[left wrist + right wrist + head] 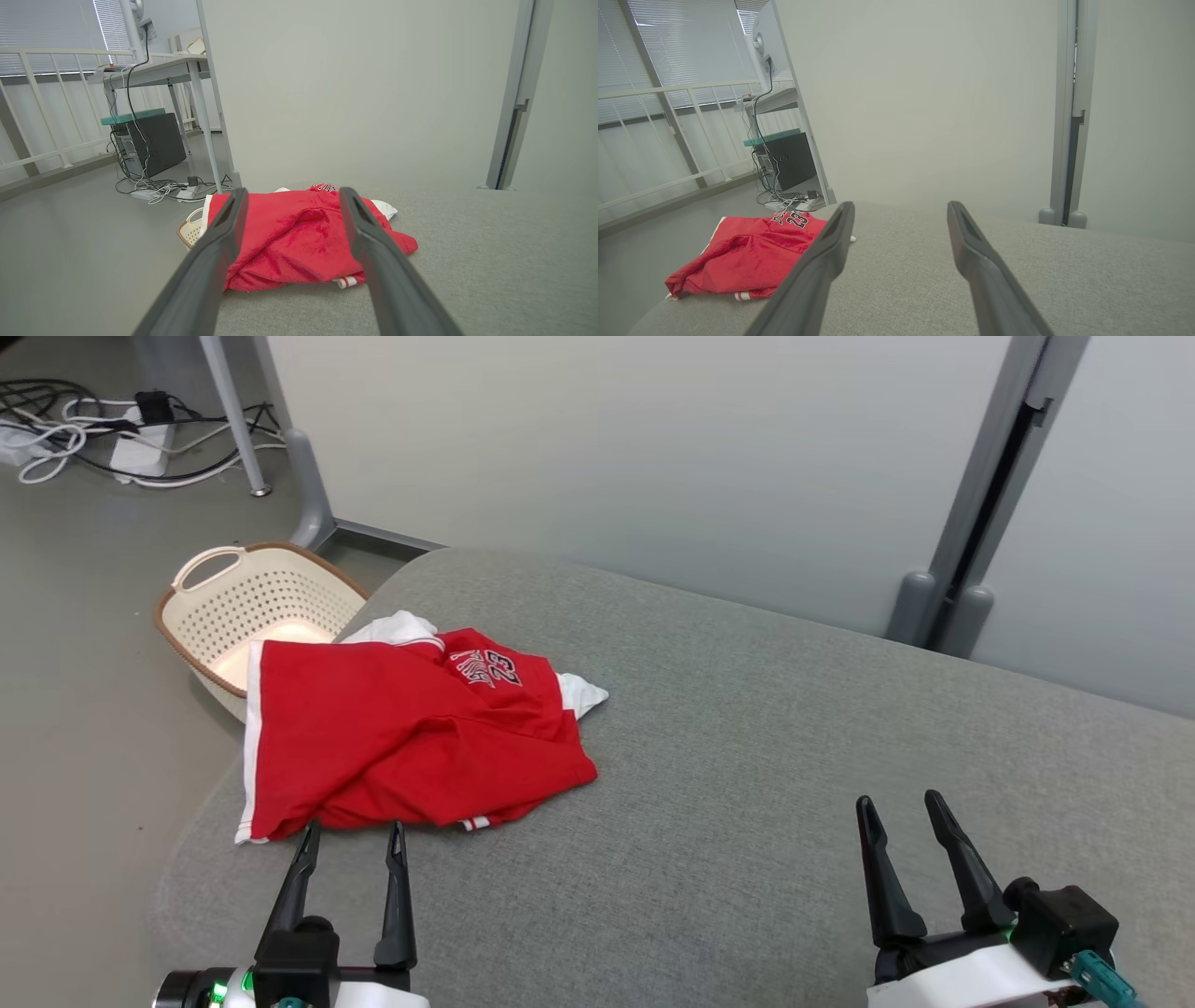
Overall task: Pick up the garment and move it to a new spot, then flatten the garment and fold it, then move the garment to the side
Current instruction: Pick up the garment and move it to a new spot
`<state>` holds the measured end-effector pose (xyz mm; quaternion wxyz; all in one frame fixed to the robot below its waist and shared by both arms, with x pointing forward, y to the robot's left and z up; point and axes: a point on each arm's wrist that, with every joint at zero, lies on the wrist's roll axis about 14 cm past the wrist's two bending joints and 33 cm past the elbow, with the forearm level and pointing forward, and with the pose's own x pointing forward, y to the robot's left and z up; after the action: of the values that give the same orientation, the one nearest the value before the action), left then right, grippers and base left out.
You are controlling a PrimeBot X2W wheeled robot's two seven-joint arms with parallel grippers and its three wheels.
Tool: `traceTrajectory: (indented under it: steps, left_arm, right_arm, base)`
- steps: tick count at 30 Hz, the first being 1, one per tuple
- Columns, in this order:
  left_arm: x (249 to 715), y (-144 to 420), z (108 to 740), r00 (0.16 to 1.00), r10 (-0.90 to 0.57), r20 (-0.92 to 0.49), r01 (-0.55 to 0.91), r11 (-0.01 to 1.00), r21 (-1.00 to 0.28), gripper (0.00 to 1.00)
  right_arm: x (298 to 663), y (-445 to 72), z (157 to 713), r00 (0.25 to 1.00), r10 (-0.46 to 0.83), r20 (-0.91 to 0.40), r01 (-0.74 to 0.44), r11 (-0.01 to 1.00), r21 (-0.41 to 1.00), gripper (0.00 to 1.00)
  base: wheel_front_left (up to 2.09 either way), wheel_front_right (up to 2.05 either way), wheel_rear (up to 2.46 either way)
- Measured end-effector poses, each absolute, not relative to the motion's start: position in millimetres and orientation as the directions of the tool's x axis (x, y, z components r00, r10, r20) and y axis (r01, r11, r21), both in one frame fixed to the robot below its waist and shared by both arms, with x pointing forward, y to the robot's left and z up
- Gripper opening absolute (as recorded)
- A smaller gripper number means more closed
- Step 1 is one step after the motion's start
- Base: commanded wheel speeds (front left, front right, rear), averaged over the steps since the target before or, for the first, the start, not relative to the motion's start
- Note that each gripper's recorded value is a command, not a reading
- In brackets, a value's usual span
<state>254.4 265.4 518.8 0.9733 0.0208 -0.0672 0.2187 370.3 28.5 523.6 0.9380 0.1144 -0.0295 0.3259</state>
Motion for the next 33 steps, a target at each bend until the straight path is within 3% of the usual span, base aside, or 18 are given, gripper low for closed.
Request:
traceTrajectory:
  steps: [7, 20, 33]
  left_arm:
    - [236, 281, 515, 0.868, 0.479, 0.131, -0.485, 0.874, 0.015, 1.0]
    - [236, 290, 514, 0.85, 0.513, 0.123, -0.52, 0.854, 0.03, 1.0]
    - [296, 313, 470, 0.902, 0.429, -0.049, -0.411, 0.889, 0.203, 1.0]
  right_arm:
    - [367, 48, 521, 0.75, 0.651, 0.12, -0.661, 0.725, 0.197, 1.0]
    - [373, 39, 512, 0.771, 0.63, 0.096, -0.634, 0.746, 0.204, 1.0]
    - [414, 3, 481, 0.845, 0.533, 0.04, -0.53, 0.826, 0.191, 1.0]
  base:
    - [0.0, 0.0, 0.0]
    - [0.0, 0.0, 0.0]
    - [0.0, 0.0, 0.0]
